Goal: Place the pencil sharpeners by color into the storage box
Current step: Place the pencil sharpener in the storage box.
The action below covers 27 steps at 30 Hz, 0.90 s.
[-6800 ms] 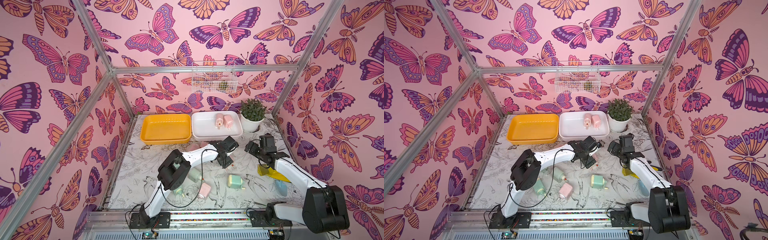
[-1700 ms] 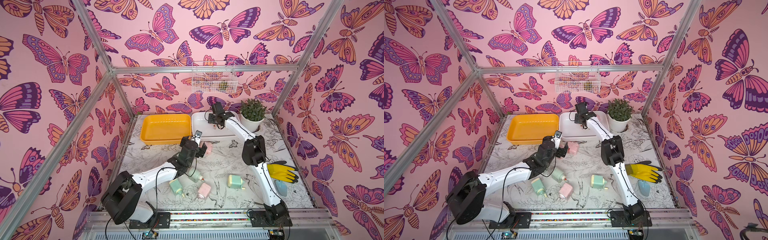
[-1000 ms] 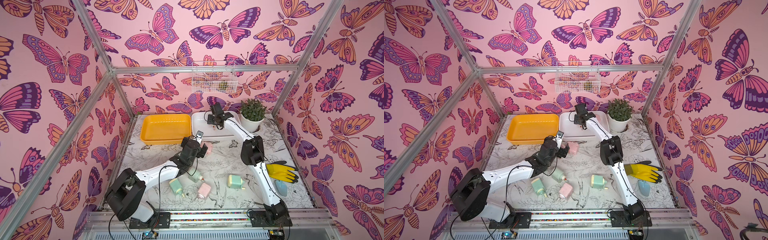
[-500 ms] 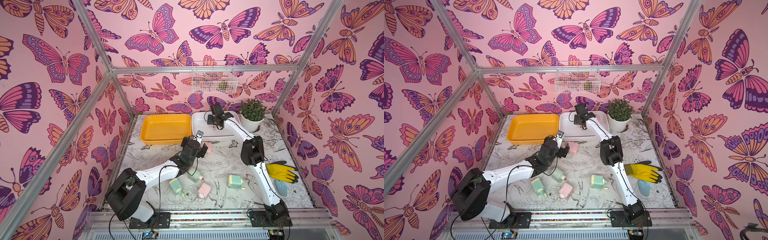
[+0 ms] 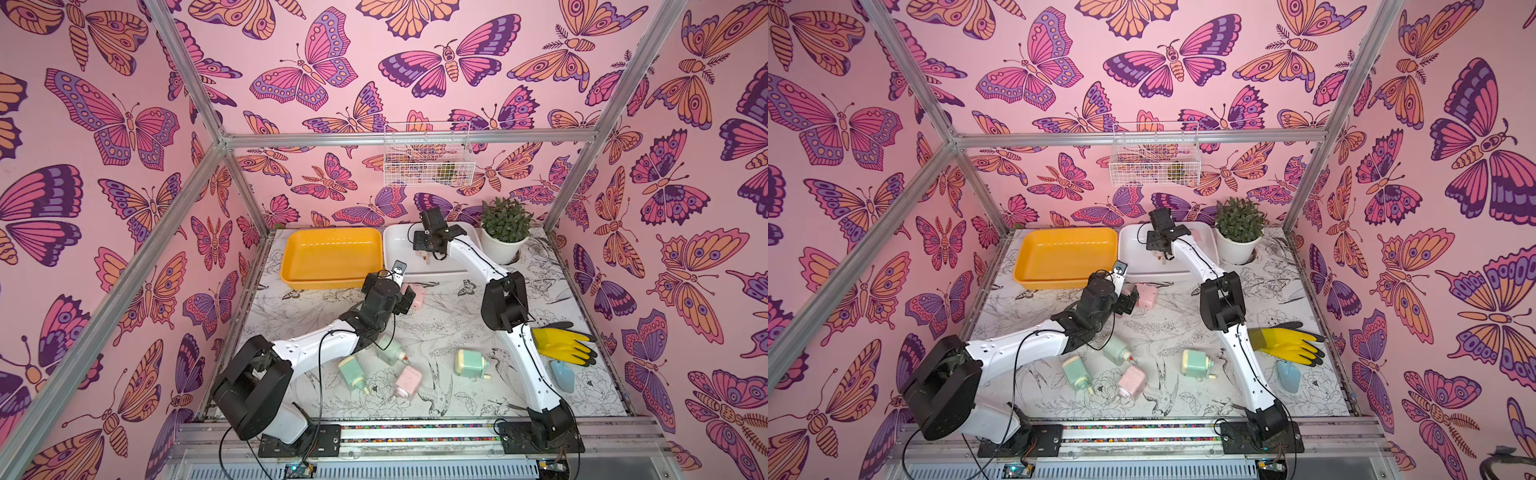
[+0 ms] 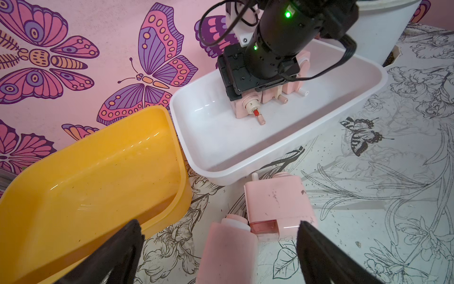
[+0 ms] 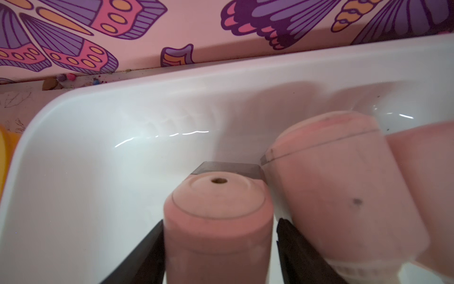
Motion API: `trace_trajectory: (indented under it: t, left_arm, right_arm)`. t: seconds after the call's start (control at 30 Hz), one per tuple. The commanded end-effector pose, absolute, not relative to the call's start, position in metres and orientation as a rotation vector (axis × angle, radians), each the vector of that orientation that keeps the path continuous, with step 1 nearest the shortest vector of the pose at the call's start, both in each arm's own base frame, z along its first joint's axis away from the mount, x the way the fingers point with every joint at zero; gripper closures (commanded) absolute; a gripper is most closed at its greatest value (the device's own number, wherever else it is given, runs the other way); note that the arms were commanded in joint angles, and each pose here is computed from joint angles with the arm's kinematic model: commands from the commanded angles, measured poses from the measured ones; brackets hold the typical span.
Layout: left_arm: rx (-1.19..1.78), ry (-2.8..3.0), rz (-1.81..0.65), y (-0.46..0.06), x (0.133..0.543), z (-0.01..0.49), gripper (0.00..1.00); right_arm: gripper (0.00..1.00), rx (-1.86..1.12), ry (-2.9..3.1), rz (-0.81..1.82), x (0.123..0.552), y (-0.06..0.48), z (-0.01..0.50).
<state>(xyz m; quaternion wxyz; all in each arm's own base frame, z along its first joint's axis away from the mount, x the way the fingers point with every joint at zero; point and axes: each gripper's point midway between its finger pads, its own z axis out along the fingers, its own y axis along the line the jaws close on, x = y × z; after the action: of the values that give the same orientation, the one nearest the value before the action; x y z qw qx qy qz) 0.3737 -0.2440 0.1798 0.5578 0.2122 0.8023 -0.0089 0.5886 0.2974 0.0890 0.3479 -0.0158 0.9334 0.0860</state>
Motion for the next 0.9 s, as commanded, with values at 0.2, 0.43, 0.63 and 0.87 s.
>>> trace_trajectory:
  t: [0.2,0.43,0.63,0.87]
  left_arm:
    - [0.487,1.903,0.001,-0.24,0.378,0.179,0.0]
    - [0.485,1.91,0.005,-0.24,0.379,0.176,0.0]
    - [0.495,1.916,0.027,-0.238,0.38,0.172,0.0]
    - [0.511,1.935,0.038,-0.24,0.384,0.166,0.0]
  right_arm:
    - [0.28,-0.071,2.367,0.219,0.596,0.3,0.104]
    - [0.44,-0.079,2.321,0.229,0.607,0.303,0.096]
    - [0.4,-0.075,2.292,0.251,0.617,0.303,0.093]
    - [0.34,-0.08,2.285,0.265,0.625,0.301,0.089]
